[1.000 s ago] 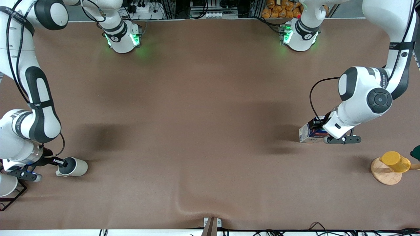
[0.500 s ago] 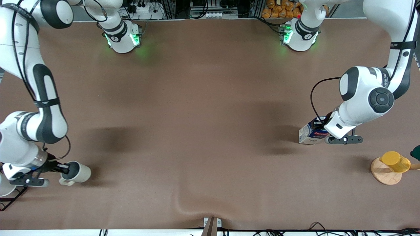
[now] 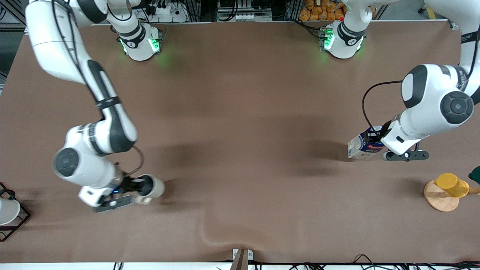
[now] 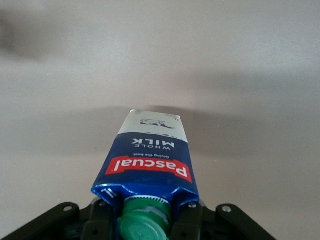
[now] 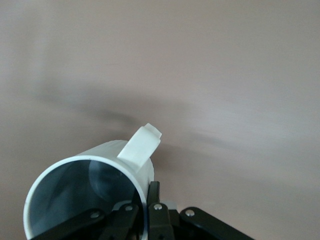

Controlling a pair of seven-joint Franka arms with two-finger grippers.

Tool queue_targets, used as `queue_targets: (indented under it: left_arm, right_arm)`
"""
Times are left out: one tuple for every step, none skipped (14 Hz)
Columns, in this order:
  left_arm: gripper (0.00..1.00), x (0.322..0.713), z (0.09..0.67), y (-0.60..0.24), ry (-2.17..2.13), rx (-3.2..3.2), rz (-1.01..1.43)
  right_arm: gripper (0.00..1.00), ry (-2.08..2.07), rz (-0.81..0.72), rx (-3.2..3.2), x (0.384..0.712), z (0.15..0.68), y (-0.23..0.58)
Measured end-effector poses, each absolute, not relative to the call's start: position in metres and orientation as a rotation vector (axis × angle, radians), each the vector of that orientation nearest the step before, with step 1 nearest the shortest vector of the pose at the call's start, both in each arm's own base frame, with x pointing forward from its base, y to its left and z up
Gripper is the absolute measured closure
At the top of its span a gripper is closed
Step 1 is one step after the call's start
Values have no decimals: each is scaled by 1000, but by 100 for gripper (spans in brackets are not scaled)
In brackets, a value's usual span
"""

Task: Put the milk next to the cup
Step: 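Carry the white mug to the table center with the right gripper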

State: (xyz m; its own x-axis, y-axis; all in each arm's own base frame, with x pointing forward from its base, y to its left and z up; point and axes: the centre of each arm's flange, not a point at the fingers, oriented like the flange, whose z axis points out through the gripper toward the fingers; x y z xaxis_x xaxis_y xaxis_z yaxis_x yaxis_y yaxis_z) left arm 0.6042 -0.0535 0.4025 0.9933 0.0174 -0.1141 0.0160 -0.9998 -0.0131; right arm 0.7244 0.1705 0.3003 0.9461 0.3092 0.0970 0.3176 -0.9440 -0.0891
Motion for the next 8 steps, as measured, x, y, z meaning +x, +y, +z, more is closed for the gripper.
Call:
queue_targets:
  left_arm:
    - [63,605,409,-54,-28,-3123,183]
    - [63,606,414,-55,-40,-3122,184]
    - [63,606,416,-55,-61,-3121,184]
    - [63,607,418,-58,-85,-3120,182]
    - [63,606,419,-62,-101,-3120,182]
    - [63,606,419,-68,-106,-3120,181]
    - [63,605,419,-71,-104,-3120,185]
    - [63,604,419,-73,-102,-3119,193]
  right_arm:
    - [96,-534,-118,-2974,718,301,196]
    - [96,-590,-112,-2955,709,301,223]
    - [96,-656,-105,-2938,699,300,254]
    - [96,-713,-95,-2926,685,298,288]
    - [96,-748,-85,-2920,671,296,319]
    - [96,-776,-78,-2916,659,293,343]
    - [96,-797,-77,-2911,651,292,357]
    - [96,-814,-73,-2908,645,290,367]
